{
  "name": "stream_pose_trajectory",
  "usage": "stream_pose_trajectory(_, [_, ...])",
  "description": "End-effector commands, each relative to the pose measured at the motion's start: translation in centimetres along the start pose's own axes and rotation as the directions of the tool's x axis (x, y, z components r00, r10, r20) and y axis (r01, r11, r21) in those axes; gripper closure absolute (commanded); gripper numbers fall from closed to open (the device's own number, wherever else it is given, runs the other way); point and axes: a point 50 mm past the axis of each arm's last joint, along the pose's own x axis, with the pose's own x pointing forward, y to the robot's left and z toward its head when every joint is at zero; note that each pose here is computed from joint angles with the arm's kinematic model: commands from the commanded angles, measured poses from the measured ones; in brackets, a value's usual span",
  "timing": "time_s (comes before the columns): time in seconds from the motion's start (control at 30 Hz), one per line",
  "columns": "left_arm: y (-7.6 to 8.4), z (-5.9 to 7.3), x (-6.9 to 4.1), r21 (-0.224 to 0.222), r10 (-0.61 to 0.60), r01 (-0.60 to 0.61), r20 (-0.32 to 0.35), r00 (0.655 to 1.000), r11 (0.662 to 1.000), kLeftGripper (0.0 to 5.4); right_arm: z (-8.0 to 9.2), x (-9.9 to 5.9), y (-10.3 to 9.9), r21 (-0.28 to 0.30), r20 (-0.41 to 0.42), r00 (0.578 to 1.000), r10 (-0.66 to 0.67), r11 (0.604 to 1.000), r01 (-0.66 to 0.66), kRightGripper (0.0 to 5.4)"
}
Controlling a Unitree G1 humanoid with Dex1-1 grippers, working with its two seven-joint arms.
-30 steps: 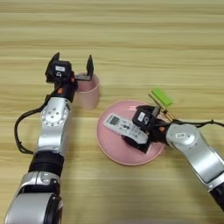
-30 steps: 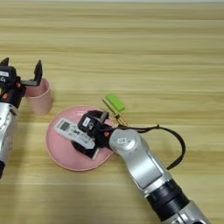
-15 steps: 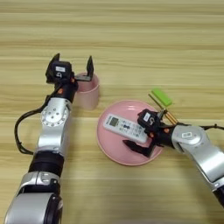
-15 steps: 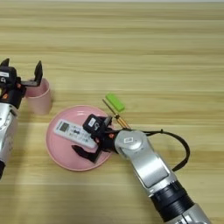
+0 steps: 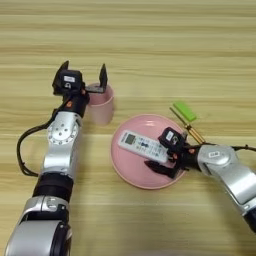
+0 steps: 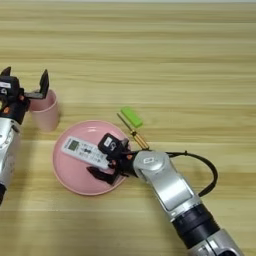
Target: Move the objects on the table
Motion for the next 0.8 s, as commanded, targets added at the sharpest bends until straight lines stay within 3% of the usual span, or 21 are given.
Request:
stream_pose_trajectory(0.03, [-0.1, 0.3, 0.3, 0.013, -0.009, 0.008, 0.015, 1.000, 1.000, 0.00, -0.1, 0.0, -0.2, -0.004, -0.008, 1.000, -0.002, 1.000, 0.002, 1.72])
stream_pose_trajectory(0.3, [-0.1, 0.3, 0.2, 0.014, -0.006, 0.006, 0.012, 1.000, 1.000, 0.00, 0.2, 0.2, 0.0, -0.004, 0.010, 1.000, 0.007, 1.000, -0.007, 2.47])
stream_pose_trajectory(0.53, [0.0, 0.2, 0.3, 0.014, -0.005, 0.005, 0.012, 1.000, 1.000, 0.00, 0.4, 0.0, 0.0, -0.001, 0.031, 0.999, 0.013, 1.000, -0.013, 2.49])
stream_pose_trajectory(0.8, [0.0, 0.2, 0.3, 0.014, -0.006, 0.006, 0.011, 1.000, 1.000, 0.00, 4.1, -2.5, -1.7, 0.017, 0.211, 0.976, -0.059, 0.998, 0.057, 2.49])
